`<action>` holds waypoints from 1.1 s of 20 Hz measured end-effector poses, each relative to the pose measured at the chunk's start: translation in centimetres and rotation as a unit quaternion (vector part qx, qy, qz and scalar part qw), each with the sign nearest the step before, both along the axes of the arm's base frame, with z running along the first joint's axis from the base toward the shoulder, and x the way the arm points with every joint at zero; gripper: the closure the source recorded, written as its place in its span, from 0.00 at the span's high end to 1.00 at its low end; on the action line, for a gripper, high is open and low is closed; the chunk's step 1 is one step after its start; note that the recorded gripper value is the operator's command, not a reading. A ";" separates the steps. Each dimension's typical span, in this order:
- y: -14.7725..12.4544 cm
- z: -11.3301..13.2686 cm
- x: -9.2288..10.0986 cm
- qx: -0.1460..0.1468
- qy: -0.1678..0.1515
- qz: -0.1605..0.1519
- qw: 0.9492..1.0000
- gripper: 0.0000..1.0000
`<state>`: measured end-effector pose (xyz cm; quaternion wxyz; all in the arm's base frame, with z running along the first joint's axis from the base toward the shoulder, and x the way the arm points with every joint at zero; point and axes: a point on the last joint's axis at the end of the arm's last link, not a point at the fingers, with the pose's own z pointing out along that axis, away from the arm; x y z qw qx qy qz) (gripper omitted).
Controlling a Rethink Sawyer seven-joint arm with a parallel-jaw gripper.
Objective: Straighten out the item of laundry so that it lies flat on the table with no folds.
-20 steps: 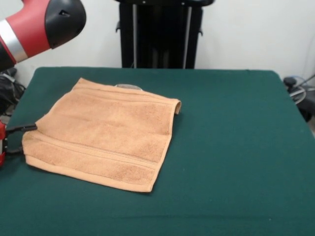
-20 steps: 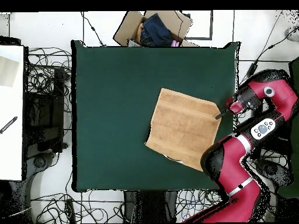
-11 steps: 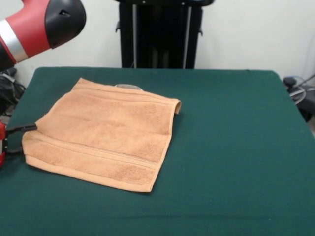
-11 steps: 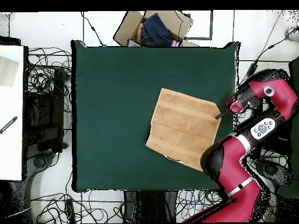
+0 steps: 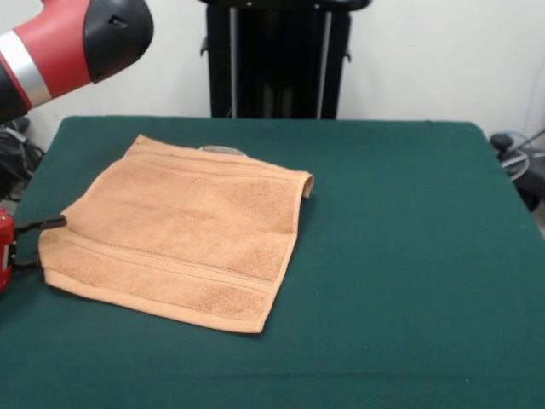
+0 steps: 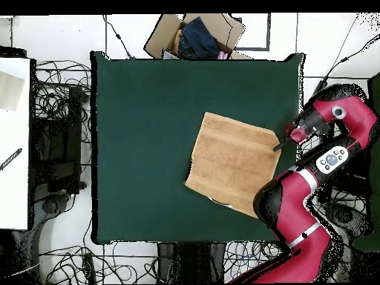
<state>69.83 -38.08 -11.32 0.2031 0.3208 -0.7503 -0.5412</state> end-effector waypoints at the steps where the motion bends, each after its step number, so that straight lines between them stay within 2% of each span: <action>1: 0.1 0.0 0.1 -0.004 0.002 0.003 1.000 1.00; 7: 0.7 0.2 0.5 -0.022 0.012 0.019 1.000 1.00; 22: 1.0 0.2 0.7 -0.031 0.015 0.028 0.999 1.00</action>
